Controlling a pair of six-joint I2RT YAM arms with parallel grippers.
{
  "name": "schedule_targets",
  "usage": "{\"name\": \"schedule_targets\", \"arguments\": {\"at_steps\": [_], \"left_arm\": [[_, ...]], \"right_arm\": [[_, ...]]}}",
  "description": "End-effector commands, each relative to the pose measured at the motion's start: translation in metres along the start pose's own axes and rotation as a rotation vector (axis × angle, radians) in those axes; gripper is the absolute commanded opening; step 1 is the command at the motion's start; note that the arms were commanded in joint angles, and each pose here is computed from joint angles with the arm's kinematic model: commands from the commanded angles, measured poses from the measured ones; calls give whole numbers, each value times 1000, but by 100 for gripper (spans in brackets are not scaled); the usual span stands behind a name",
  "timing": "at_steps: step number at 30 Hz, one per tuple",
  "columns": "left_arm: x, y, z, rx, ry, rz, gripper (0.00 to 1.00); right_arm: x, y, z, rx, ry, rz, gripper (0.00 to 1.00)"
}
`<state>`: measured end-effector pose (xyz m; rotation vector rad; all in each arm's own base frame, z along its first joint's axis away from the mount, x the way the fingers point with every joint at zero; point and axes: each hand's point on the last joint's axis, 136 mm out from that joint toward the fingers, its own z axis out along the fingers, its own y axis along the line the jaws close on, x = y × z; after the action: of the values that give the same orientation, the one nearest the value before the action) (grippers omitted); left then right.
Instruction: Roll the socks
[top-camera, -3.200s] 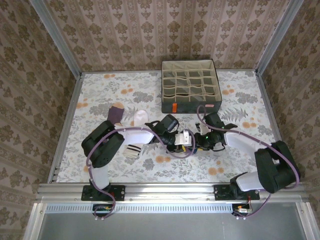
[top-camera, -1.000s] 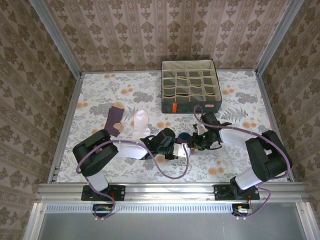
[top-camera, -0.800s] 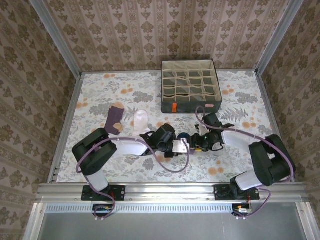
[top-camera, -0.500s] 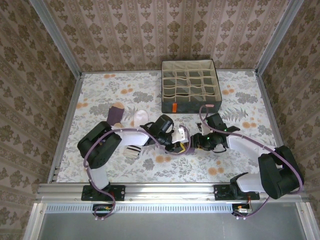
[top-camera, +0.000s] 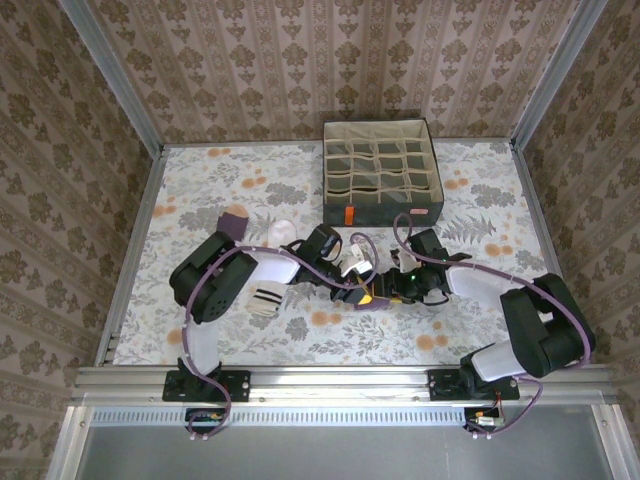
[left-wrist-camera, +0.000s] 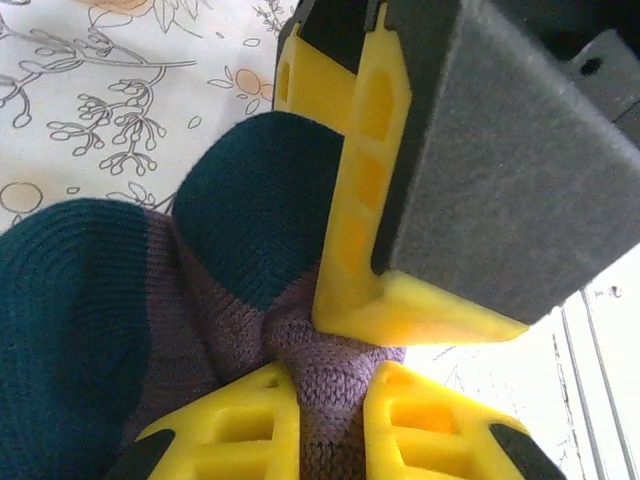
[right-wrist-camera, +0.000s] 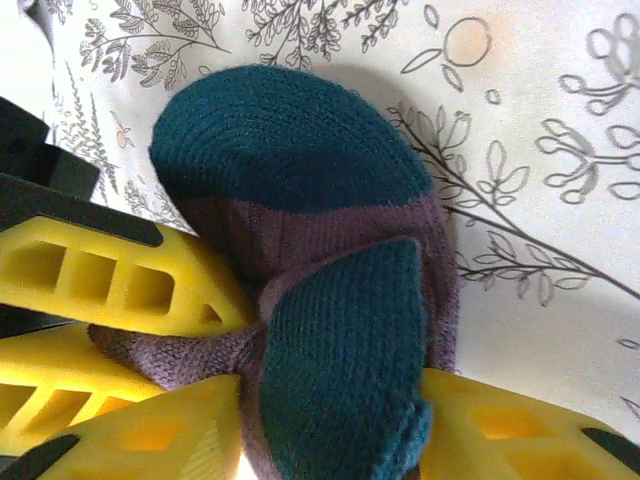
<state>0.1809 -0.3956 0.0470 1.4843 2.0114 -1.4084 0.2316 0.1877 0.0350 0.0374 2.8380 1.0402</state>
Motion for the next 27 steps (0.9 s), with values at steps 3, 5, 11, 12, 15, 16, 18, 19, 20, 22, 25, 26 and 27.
{"name": "schedule_targets", "arguments": {"at_steps": [3,5,11,12,15,16,18,19,20,22,25,26,27], "left_arm": [[34,2,8,-36,96,-77,7],[30,2,3,-68,89,-27,10],[2,-1,-19,-192,-8,158,13],[-3,-2,-24,-217,-21,193,15],[-9,-4,-34,-322,-19,322,22],[-10,-6,-37,-359,-13,370,24],[-12,-13,-40,-429,-4,493,29],[-13,-16,-42,-462,-1,543,30],[-14,-19,-43,-498,1,605,33],[-15,-26,-43,-556,19,712,36],[-13,-28,-36,-611,83,824,40],[-11,-29,-32,-616,109,853,41],[-9,-27,-28,-623,134,873,41]], "right_arm": [[20,-25,17,88,86,62,16],[24,-32,17,118,104,73,11],[31,-40,16,159,132,89,7],[31,-40,16,160,135,90,7],[31,-40,16,164,138,91,6],[30,-39,15,165,138,89,6],[30,-39,15,167,142,89,6],[30,-39,15,167,143,88,6],[30,-39,15,168,144,89,6],[29,-39,15,170,146,87,5],[30,-38,15,168,151,88,5],[30,-38,15,169,152,88,5],[30,-38,15,168,154,88,5]]}}
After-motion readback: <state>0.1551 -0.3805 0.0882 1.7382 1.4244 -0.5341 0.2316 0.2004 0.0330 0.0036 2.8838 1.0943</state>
